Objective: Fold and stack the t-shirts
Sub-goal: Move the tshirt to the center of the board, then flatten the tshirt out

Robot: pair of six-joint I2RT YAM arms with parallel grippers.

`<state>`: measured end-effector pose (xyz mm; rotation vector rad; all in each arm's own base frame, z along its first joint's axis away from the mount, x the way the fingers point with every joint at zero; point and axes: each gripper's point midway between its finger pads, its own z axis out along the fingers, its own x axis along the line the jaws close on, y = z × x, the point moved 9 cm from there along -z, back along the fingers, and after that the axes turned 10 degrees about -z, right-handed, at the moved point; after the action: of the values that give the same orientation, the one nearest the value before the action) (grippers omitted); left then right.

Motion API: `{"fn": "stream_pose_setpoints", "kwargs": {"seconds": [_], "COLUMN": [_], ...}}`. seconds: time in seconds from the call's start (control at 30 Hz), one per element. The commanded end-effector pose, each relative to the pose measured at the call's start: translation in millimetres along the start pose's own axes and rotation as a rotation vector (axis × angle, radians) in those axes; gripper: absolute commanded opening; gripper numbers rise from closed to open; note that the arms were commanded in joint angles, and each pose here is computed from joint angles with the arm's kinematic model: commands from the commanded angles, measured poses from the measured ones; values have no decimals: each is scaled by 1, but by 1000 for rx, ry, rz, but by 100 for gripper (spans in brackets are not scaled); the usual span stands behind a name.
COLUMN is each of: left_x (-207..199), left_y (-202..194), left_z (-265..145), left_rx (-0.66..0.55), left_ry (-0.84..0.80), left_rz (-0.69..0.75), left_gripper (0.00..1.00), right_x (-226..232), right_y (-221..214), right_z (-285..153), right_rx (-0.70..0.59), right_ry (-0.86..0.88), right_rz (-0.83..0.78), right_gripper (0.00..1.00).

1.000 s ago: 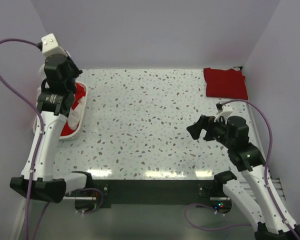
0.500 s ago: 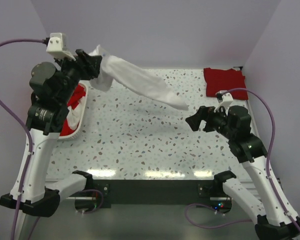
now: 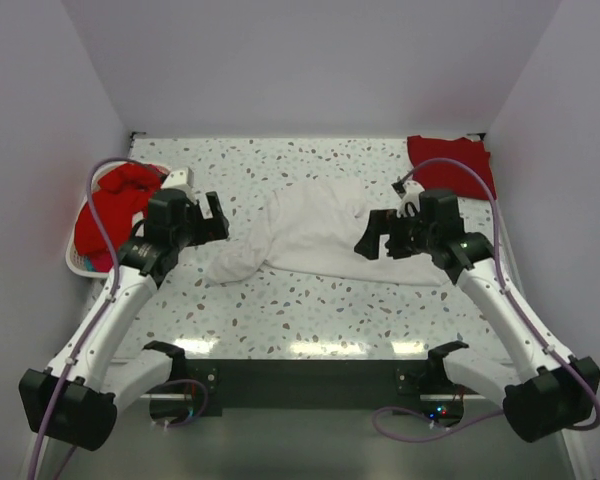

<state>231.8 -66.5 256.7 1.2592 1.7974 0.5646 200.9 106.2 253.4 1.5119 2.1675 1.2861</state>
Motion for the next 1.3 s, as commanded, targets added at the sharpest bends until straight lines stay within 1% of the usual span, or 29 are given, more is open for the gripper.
{"fn": "stream_pose_setpoints", "kwargs": {"seconds": [0.0, 0.1, 0.13, 0.2, 0.23, 0.3, 0.37, 0.4, 0.53, 0.57, 0.63, 0.77, 0.93, 0.97, 1.07, 1.17, 1.23, 1.27], "left_x": [-1, 6, 4, 3, -1, -3, -6, -10, -28, -29, -36, -31, -28, -26, -32, -35, -35, -34], "left_y": [-12, -24, -25, -27, -24, -29, -34, -39, -49, -53, -56, -72, -69, -74, -77, -81, -84, -88], "left_z": [5, 21, 25, 37, 41, 55, 66, 68, 78, 82, 88, 109, 133, 140, 147, 148, 150, 152], "left_rx": [33, 77, 79, 101, 101, 156, 205, 237, 275, 276, 262, 301, 272, 294, 330, 327, 335, 350], "left_ry": [-27, 23, 15, 14, -10, -6, -4, -28, -52, -29, -19, 58, 160, 177, 162, 144, 136, 141], "left_rz": [-71, -78, -77, -71, -70, -59, -53, -40, 27, 45, 80, 107, 140, 146, 135, 129, 124, 123], "left_gripper": [100, 98, 97, 95, 92, 89, 89, 88, 87, 88, 89, 89, 90, 90, 90, 89, 87, 83], "right_x": [-1, -9, -11, -16, -17, -22, -25, -29, -40, -42, -44, -49, -55, -56, -58, -60, -62, -62], "right_y": [-9, -15, -16, -18, -18, -19, -20, -21, -20, -20, -18, -19, -22, -23, -28, -38, -45, -47], "right_z": [15, 34, 39, 49, 53, 58, 59, 60, 62, 66, 72, 97, 115, 118, 124, 127, 132, 134], "right_rx": [84, 140, 154, 180, 184, 190, 193, 190, 184, 186, 186, 236, 260, 264, 285, 301, 323, 327], "right_ry": [-2, -57, -64, -91, -103, -141, -172, -214, -328, -336, -337, -312, -313, -308, -305, -306, -305, -305], "right_rz": [-4, 48, 60, 82, 87, 98, 93, 87, 74, 72, 73, 76, 84, 85, 93, 100, 104, 109], "right_gripper": [99, 98, 96, 94, 93, 92, 91, 91, 89, 89, 88, 88, 86, 86, 86, 86, 86, 86]}}
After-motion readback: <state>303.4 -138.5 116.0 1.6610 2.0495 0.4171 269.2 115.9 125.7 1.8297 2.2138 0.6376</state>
